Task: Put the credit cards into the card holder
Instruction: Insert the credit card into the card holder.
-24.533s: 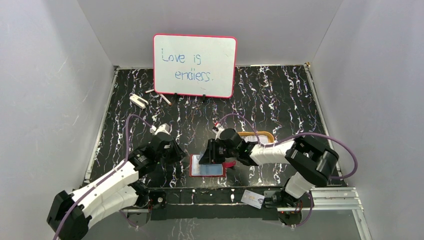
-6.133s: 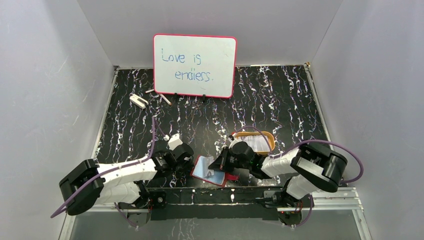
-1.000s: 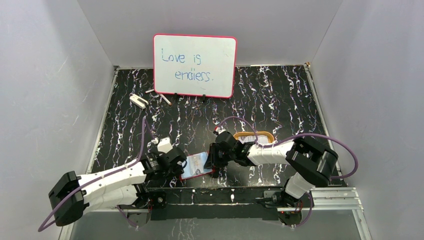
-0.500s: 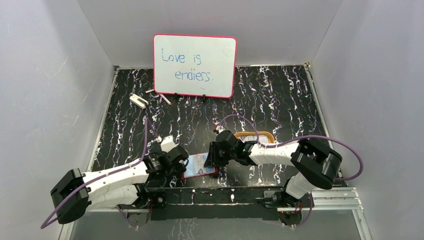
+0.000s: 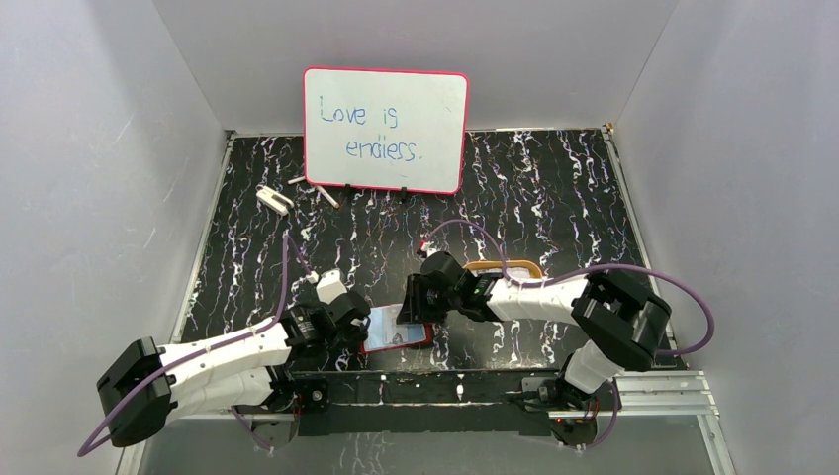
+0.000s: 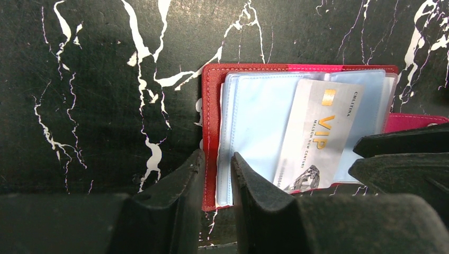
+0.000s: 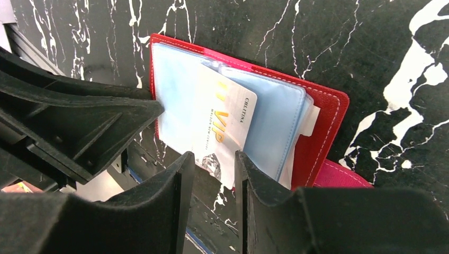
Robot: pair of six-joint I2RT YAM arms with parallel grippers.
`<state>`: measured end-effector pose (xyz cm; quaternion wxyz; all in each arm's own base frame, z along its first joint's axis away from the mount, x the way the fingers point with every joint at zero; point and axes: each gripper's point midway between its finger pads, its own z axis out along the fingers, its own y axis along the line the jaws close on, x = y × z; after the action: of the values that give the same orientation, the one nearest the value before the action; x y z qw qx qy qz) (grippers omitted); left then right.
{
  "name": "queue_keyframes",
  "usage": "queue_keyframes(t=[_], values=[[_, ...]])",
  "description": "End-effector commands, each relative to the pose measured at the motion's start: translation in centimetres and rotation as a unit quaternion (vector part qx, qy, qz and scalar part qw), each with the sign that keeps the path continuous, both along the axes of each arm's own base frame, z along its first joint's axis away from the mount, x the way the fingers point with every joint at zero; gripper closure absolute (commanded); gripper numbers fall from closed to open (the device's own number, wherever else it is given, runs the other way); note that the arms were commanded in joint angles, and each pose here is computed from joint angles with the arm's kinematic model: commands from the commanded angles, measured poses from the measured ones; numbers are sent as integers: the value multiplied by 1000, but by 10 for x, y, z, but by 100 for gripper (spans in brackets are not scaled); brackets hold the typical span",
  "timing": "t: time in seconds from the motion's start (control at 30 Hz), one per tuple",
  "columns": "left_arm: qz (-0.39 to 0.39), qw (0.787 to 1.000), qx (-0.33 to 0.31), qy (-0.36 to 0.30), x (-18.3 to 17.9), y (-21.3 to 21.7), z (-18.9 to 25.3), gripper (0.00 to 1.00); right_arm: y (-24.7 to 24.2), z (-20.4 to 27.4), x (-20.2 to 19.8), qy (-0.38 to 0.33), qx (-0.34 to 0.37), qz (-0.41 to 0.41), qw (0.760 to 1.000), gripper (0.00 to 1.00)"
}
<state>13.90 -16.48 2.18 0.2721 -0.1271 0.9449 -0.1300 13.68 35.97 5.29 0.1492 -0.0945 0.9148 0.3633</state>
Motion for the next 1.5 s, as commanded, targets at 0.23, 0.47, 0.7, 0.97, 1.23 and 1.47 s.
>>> queue_keyframes(t=[0.23,0.47,0.7,0.97,1.23,1.47], values=[[1,1000,26,16,-8,15,-12,77,7,-9,1,6,-8,7,1000,61],[-1,1000,24,17,-9,14,-13,77,10,-12,0,8,-4,14,1000,66],[-2,1000,23,17,-9,12,-13,77,15,-10,1,5,4,24,1000,71],[-4,1000,21,18,-9,11,-14,77,19,-9,1,1,9,34,999,72],[-5,1000,18,17,-8,10,-13,76,28,-9,1,3,13,50,999,72],[-6,1000,15,14,-7,8,-10,76,36,-10,-3,15,22,58,998,72]])
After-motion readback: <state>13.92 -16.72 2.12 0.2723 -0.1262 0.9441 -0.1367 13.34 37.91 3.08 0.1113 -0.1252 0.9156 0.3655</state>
